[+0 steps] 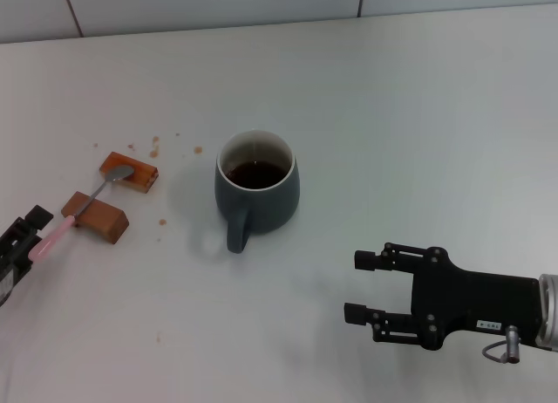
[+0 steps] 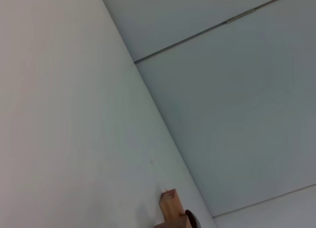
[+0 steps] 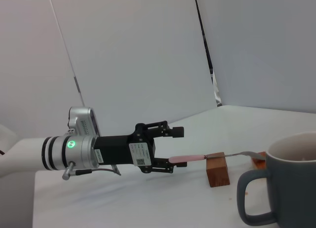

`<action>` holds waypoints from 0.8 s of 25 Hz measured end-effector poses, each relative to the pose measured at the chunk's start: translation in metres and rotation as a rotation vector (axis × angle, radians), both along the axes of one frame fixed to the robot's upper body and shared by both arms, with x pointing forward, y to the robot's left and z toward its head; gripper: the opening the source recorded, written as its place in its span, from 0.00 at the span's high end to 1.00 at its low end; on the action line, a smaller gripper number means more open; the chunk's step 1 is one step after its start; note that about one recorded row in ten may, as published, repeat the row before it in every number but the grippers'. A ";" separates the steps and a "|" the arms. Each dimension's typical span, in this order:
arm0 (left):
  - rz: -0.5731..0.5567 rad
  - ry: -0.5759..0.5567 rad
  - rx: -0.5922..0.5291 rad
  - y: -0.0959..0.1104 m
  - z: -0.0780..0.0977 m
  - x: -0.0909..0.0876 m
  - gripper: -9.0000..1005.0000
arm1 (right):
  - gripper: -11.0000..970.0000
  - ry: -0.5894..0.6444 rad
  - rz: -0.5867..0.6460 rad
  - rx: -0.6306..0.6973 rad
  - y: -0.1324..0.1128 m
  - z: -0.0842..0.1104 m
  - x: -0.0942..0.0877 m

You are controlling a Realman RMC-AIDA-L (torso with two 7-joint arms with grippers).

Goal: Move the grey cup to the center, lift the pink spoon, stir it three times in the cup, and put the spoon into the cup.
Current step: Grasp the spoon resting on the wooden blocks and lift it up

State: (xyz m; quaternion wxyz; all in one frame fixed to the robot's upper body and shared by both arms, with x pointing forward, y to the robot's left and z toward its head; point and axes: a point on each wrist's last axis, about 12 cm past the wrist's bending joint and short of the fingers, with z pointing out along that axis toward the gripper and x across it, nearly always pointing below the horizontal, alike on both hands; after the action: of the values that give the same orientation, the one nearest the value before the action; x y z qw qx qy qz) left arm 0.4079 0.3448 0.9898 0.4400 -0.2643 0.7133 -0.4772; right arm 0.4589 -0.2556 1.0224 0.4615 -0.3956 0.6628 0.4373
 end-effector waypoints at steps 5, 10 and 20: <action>-0.008 0.005 -0.011 -0.003 0.000 0.001 0.20 | 0.23 0.001 0.001 -0.001 0.000 0.000 0.000; -0.011 0.008 -0.018 -0.004 -0.001 0.001 0.20 | 0.23 0.004 0.004 -0.002 0.000 -0.001 -0.001; -0.023 0.008 -0.028 -0.009 -0.001 0.005 0.20 | 0.23 0.005 0.004 -0.002 0.000 -0.001 -0.001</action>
State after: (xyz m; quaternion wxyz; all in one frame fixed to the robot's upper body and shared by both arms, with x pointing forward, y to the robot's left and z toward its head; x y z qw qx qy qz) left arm 0.4134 0.3355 0.9889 0.4280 -0.2642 0.7112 -0.4911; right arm 0.4577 -0.2555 1.0215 0.4585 -0.3961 0.6638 0.4385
